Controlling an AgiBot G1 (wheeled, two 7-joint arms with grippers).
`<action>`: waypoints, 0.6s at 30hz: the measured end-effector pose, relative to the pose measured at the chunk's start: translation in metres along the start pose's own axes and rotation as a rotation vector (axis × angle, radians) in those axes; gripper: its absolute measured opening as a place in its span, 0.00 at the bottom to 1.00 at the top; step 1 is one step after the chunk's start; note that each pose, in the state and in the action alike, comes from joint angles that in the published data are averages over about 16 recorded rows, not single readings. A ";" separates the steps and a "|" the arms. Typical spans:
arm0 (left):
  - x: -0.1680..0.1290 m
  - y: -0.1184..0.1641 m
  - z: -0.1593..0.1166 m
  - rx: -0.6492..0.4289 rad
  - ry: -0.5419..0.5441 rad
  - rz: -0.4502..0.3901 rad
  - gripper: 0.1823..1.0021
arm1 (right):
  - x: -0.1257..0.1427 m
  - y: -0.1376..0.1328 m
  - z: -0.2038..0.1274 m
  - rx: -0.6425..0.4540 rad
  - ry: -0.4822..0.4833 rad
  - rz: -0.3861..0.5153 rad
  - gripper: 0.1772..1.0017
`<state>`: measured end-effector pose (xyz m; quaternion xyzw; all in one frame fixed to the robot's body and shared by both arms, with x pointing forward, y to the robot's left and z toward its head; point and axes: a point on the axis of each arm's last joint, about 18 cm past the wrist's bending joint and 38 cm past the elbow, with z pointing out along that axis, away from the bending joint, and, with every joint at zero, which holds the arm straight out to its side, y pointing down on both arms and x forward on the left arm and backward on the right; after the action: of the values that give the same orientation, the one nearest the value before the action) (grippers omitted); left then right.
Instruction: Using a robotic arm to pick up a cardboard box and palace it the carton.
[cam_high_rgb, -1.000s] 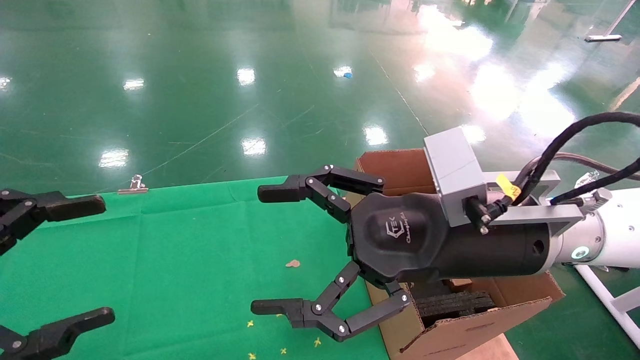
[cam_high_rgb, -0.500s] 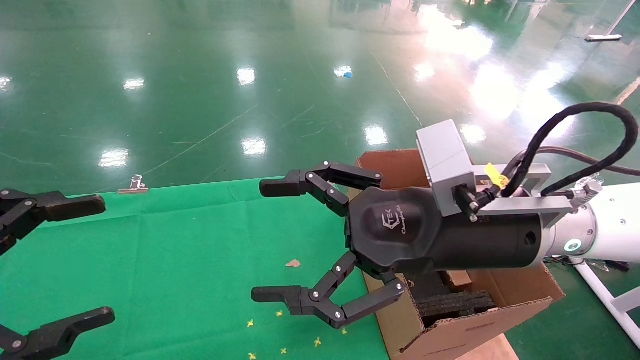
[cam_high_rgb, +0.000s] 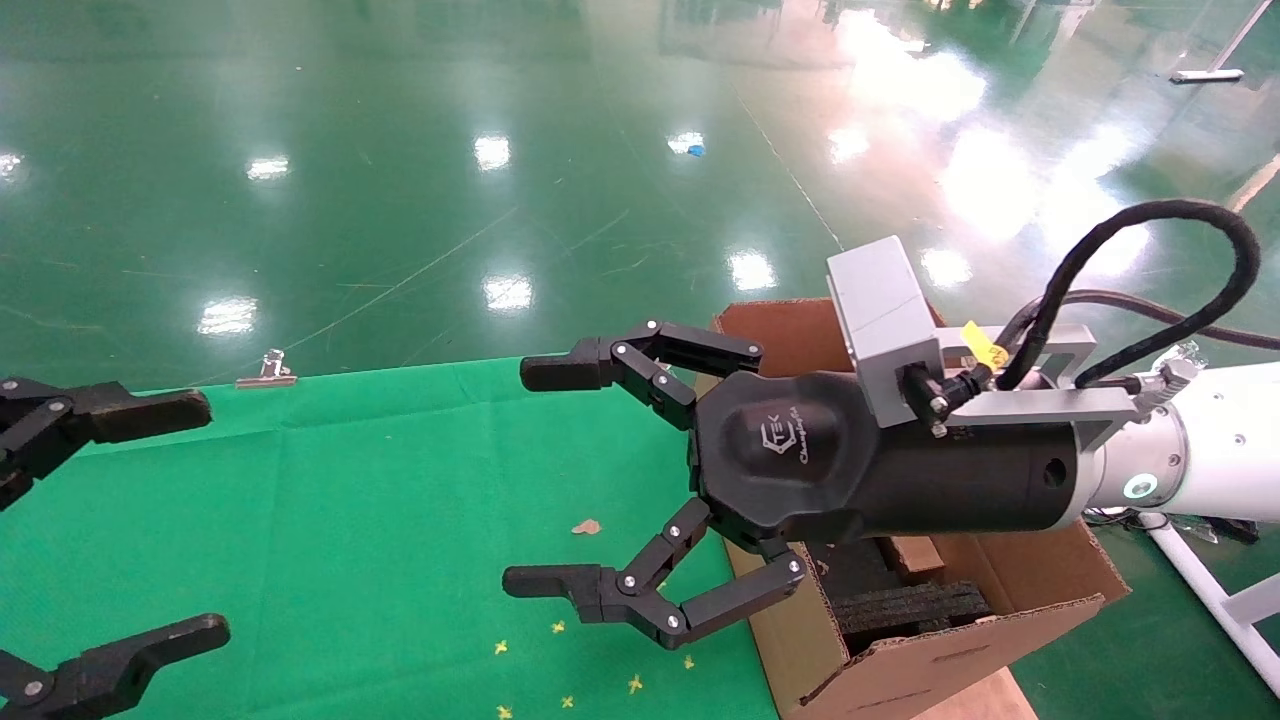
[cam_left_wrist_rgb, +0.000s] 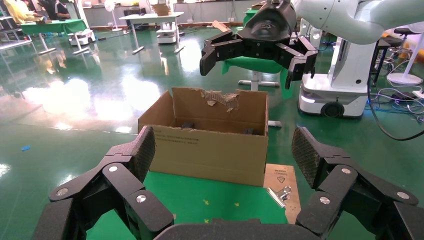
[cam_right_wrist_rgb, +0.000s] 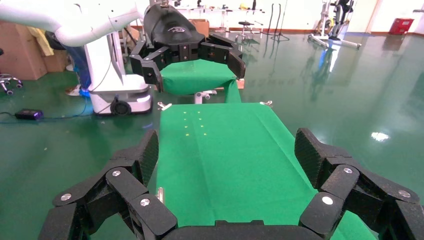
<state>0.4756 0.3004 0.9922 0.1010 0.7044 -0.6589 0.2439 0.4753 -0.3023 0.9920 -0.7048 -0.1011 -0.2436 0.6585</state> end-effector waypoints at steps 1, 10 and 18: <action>0.000 0.000 0.000 0.000 0.000 0.000 1.00 | 0.000 0.000 0.000 0.000 0.000 0.000 1.00; 0.000 0.000 0.000 0.000 0.000 0.000 1.00 | 0.001 0.000 0.000 -0.001 0.001 0.002 1.00; 0.000 0.000 0.000 0.000 0.000 0.000 1.00 | 0.001 0.000 0.000 -0.001 0.001 0.002 1.00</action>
<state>0.4757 0.3004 0.9921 0.1010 0.7044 -0.6589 0.2439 0.4762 -0.3022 0.9922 -0.7051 -0.0998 -0.2433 0.6585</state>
